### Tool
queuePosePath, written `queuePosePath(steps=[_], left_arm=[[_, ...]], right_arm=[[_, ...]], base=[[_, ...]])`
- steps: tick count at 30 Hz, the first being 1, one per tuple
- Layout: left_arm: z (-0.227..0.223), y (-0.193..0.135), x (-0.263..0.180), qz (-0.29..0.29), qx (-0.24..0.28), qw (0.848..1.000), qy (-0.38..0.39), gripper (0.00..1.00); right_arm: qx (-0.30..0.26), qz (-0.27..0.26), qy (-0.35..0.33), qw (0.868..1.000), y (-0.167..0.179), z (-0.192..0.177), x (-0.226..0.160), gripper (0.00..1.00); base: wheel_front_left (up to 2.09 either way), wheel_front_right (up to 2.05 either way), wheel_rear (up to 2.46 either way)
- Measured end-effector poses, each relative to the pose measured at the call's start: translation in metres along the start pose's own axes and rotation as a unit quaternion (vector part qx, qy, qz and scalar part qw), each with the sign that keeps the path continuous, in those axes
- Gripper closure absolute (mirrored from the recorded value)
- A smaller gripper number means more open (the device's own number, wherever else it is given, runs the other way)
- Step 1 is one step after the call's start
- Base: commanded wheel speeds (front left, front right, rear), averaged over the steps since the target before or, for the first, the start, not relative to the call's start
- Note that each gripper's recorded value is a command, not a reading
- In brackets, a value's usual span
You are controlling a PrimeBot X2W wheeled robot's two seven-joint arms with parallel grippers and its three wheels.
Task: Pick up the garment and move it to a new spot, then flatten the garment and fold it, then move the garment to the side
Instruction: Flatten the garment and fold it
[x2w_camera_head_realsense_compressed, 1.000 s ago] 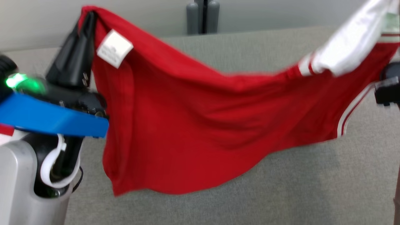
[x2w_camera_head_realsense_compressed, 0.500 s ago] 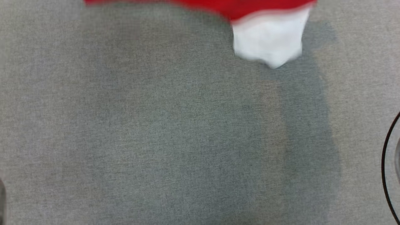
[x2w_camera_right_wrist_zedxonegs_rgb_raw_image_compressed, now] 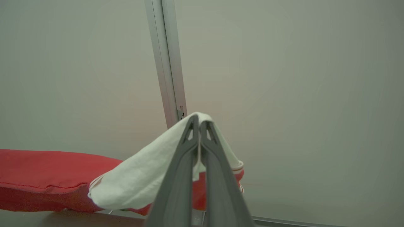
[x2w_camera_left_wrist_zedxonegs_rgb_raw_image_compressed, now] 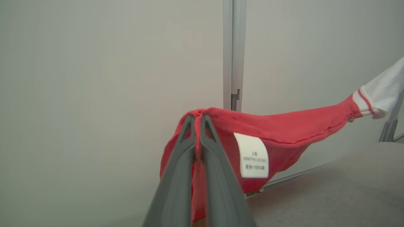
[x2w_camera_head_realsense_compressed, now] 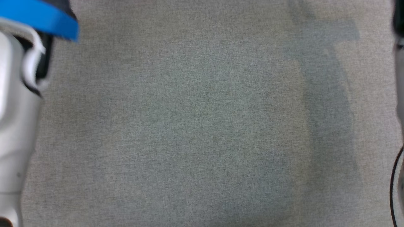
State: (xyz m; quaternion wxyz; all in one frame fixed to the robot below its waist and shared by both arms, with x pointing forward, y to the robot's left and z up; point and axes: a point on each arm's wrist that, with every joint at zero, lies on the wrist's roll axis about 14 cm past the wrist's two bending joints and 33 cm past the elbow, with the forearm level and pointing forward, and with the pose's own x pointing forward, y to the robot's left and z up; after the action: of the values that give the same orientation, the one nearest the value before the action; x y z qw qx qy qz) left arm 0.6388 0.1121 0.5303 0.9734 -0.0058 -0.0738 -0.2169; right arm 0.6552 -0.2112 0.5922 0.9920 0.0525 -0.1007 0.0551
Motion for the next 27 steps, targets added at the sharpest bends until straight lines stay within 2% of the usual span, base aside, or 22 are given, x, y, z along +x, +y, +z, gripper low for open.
queuePosePath(steps=[2,4,8,13,19,23,27], left_arm=[[-0.035,-0.012,-0.02,-0.009,-0.005,0.999,0.047,1.0],[-0.062,-0.021,-0.042,-0.014,-0.012,0.996,0.088,1.0],[-0.097,-0.036,-0.089,-0.013,-0.028,0.987,0.157,1.0],[-0.104,-0.049,-0.138,0.002,-0.048,0.979,0.198,1.0],[-0.103,-0.061,-0.187,0.029,-0.055,0.972,0.228,1.0],[-0.098,-0.069,-0.21,0.041,-0.054,0.971,0.231,1.0],[-0.098,-0.074,-0.231,0.053,-0.054,0.967,0.244,1.0]], right_arm=[[0.018,-0.014,0.089,0.996,-0.008,-0.049,-0.024,1.0],[0.038,-0.029,0.152,0.987,-0.014,-0.081,-0.05,1.0],[0.052,-0.054,0.237,0.969,-0.028,-0.109,-0.098,1.0],[0.054,-0.069,0.31,0.947,-0.032,-0.114,-0.154,1.0],[0.071,-0.068,0.376,0.921,-0.01,-0.108,-0.229,1.0],[0.083,-0.076,0.431,0.896,0.004,-0.108,-0.285,1.0],[0.085,-0.086,0.462,0.879,0.011,-0.098,-0.325,1.0]], base=[[0.0,0.0,0.0],[0.0,0.0,0.0],[0.0,0.0,0.0],[0.0,0.0,0.0],[0.0,0.0,0.0],[0.0,0.0,0.0],[0.0,0.0,0.0]])
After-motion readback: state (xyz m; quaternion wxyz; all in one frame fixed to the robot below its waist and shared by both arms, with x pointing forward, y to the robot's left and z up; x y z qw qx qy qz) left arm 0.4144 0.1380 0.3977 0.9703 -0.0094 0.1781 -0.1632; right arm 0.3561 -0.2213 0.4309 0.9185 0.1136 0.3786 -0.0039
